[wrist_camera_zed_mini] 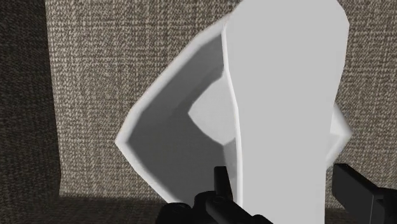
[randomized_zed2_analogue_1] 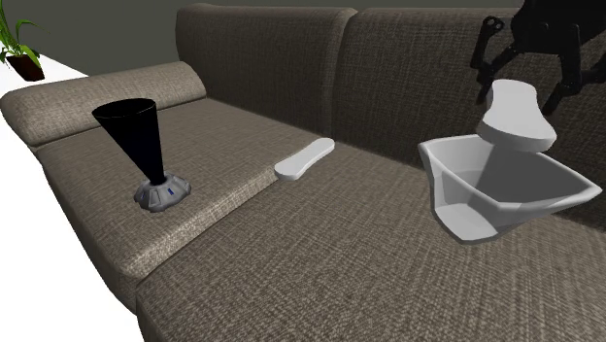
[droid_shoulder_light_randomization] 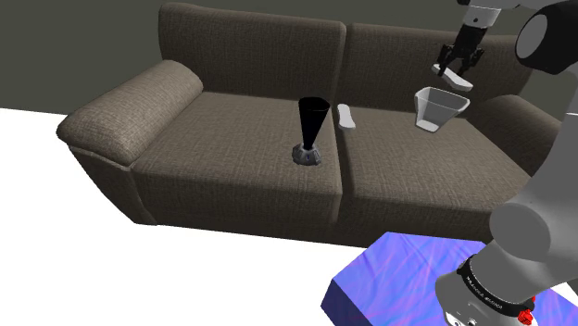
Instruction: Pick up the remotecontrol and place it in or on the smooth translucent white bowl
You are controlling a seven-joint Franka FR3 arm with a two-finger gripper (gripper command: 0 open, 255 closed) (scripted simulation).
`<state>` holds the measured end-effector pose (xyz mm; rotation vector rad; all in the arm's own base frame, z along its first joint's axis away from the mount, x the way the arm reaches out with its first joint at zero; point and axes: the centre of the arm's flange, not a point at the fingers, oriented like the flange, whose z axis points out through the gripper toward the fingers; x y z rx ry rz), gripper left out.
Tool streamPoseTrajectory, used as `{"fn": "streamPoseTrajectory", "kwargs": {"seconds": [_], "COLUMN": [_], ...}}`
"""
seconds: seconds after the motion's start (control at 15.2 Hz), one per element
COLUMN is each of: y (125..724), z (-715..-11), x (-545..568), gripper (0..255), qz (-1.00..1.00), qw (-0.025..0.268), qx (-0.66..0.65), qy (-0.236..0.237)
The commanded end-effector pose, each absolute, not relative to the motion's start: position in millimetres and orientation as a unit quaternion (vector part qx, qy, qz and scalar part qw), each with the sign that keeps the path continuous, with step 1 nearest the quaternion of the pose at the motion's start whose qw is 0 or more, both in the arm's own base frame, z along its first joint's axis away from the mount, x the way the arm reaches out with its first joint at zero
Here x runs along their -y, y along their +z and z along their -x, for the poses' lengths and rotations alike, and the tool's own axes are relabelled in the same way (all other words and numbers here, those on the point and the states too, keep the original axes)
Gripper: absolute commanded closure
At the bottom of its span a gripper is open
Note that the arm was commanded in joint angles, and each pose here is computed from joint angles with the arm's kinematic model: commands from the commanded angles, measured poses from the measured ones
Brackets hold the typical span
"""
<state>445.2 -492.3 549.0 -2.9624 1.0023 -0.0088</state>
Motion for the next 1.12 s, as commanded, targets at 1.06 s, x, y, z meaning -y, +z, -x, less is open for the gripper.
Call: {"fn": "streamPoseTrajectory", "kwargs": {"seconds": [1.06], "y": [475.1], "z": [-434.7], "x": [507.6], "gripper": [255], "qz": [0.947], "qw": [0.007], "qx": [-0.320], "qy": [-0.003]}}
